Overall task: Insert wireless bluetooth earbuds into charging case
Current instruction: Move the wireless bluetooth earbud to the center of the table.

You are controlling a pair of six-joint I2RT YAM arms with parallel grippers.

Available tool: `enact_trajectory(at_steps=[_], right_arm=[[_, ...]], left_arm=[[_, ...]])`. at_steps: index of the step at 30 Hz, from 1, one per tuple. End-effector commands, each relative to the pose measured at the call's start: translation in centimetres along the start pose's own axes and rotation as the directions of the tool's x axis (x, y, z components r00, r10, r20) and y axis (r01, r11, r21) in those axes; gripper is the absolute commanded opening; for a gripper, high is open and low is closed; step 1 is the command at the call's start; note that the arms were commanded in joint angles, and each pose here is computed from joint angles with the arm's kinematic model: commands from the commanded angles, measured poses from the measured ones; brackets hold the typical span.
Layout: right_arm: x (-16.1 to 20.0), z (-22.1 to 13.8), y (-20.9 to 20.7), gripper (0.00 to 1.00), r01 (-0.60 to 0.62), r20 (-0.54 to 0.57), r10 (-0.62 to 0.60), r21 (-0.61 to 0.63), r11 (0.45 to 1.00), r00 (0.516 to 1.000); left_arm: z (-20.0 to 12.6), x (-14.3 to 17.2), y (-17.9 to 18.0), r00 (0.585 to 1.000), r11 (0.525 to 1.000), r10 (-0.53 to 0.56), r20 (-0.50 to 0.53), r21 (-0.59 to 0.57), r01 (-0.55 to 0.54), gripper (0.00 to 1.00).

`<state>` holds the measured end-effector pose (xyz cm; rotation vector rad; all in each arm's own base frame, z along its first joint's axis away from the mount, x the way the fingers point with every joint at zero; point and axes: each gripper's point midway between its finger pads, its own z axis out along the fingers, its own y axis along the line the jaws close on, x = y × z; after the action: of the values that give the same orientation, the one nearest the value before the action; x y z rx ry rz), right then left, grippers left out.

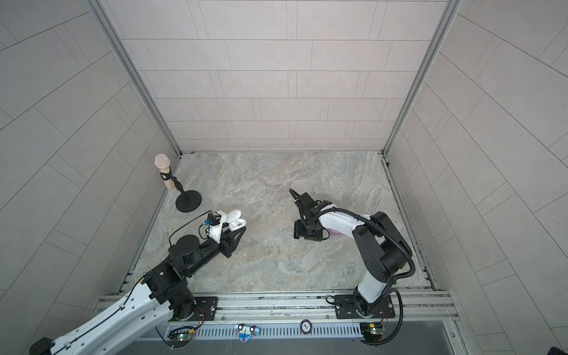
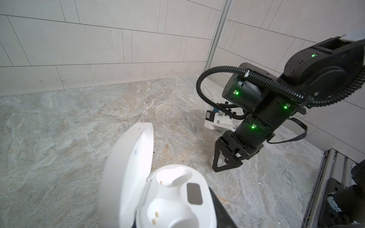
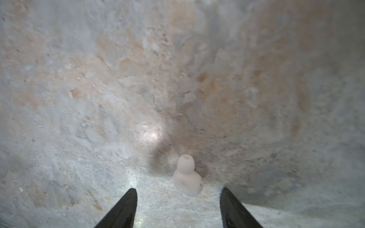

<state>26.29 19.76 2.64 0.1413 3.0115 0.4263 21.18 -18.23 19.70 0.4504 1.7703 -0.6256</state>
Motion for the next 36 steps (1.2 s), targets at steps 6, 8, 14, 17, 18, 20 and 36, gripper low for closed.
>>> enact_trajectory(at_steps=[6,8,14,17,18,20,36], right_arm=[[-1.4,-0.1,2.9,0.69,0.004,0.040,-0.001,-0.065,0.998,0.999],[-2.0,-1.0,4.1,0.69,0.032,0.076,-0.026,-0.082,0.996,0.997],[-2.3,-1.9,7.0,0.70,0.059,0.080,-0.047,-0.159,0.986,0.996],[-2.1,-2.2,6.9,0.70,0.064,0.080,-0.053,-0.142,0.988,0.995],[-2.1,-2.4,6.7,0.71,0.068,0.087,-0.057,-0.132,0.989,0.995],[-2.2,-2.8,6.0,0.71,0.077,0.101,-0.067,-0.101,0.992,0.993],[-4.3,0.0,4.5,0.67,0.304,-0.027,-0.304,-0.017,0.953,0.952]], left_arm=[[-0.4,-1.6,-0.2,0.999,1.000,0.013,0.047,0.008,-0.014,0.13],[-0.4,-1.6,-0.2,0.999,1.000,0.013,0.048,0.006,-0.014,0.13],[-0.5,-1.6,-0.2,0.998,1.000,0.013,0.053,0.006,-0.013,0.13],[-0.6,-1.6,-0.1,0.998,1.000,0.013,0.055,0.001,-0.013,0.13],[-0.6,-1.6,-0.1,0.998,1.000,0.013,0.054,0.002,-0.013,0.13],[-0.6,-1.6,-0.1,0.998,1.000,0.013,0.054,0.003,-0.013,0.13],[-0.6,-1.7,-0.2,0.998,1.000,0.014,0.057,0.009,-0.015,0.13]])
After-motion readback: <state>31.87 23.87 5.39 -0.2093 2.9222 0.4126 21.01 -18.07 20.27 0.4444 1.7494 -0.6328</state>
